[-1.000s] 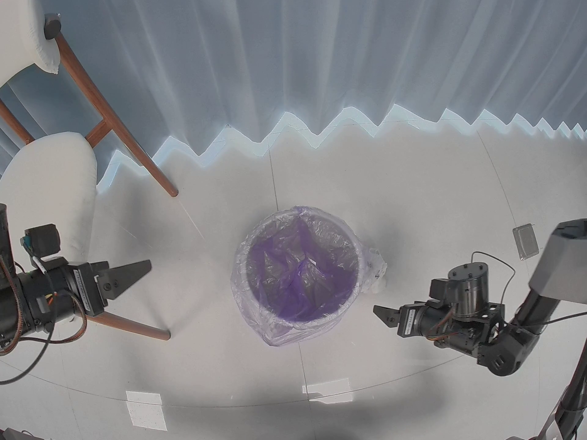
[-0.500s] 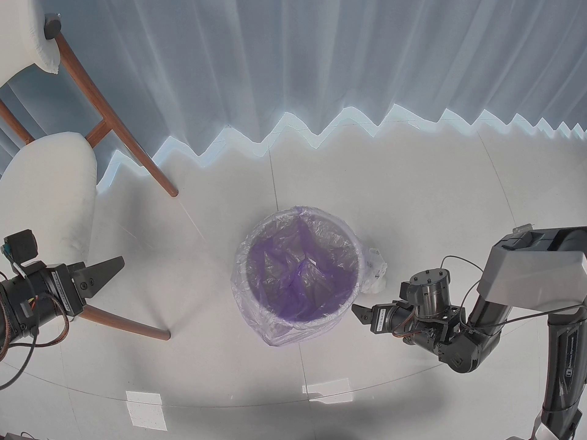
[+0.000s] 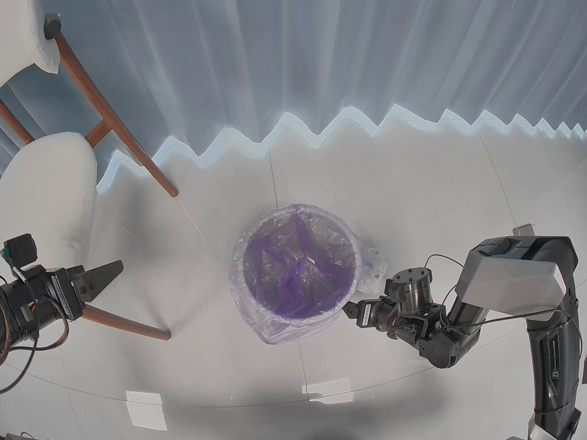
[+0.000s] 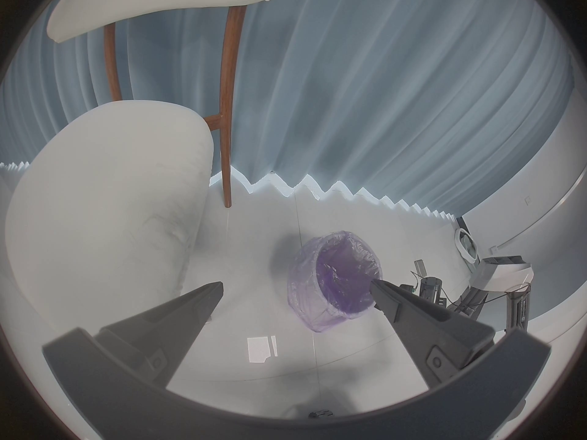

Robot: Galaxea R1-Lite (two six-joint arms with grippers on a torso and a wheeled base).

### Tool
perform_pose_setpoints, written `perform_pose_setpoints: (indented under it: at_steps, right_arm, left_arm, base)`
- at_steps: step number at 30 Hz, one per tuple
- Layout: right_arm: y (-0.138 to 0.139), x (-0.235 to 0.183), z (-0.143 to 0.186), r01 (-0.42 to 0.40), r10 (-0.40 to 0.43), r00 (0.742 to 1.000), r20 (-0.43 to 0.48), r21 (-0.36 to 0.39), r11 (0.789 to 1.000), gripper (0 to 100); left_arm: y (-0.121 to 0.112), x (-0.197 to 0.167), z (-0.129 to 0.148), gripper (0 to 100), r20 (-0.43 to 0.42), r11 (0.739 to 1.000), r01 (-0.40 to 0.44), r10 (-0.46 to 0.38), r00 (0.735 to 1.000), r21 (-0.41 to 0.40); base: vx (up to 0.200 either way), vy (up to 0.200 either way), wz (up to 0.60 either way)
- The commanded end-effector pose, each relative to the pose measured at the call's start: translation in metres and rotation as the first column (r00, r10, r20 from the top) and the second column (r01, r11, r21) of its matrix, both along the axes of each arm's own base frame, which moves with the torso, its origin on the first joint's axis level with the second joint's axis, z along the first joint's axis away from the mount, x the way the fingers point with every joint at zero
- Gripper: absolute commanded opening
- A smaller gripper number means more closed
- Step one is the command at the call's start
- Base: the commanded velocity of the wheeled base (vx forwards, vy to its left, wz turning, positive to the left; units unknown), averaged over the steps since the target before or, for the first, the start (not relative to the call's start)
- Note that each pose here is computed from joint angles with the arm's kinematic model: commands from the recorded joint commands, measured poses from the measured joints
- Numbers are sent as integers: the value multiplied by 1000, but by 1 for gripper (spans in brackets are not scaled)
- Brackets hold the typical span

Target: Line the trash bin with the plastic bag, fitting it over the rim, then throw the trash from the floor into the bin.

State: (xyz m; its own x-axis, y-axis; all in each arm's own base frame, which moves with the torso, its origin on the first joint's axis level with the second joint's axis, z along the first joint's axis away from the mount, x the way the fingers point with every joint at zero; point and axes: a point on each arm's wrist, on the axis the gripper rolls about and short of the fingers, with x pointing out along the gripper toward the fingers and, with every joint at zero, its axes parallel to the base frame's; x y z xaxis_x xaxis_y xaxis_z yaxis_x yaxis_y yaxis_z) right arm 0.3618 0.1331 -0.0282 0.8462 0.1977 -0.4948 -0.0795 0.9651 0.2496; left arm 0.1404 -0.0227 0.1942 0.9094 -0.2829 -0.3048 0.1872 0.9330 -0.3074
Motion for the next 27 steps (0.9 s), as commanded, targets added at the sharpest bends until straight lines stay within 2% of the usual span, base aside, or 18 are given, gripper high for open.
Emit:
perform_pose_setpoints:
  at_steps: [1,7,17,19,21,27]
  right_arm:
    - [3,4,-9,-4,4,1000,-12,-5,1000,100]
    - [6,10,-16,-7,7,1000,-30,-12,1000,100]
    - [6,16,-28,11,-19,991,-133,-63,998,100]
    - [6,17,-37,20,-34,985,-169,-88,996,100]
    - [6,17,-37,20,-34,985,-169,-88,996,100]
    - [8,25,-37,46,-67,968,-243,-92,995,100]
  left_arm:
    - [0,0,0,100,0,1000,0,0,1000,1]
    - [1,-3,2,100,15,1000,-3,3,1000,1]
    - [1,-7,-2,100,9,1000,-4,4,1000,3]
    - [2,-10,-3,100,14,1000,-4,4,1000,2]
    - [2,-10,-3,100,14,1000,-4,4,1000,2]
    - [3,-15,-5,100,14,1000,-9,9,1000,0]
  base:
    - [0,0,0]
    - [0,0,0]
    - [0,0,0]
    - [0,0,0]
    - [0,0,0]
    - [0,0,0]
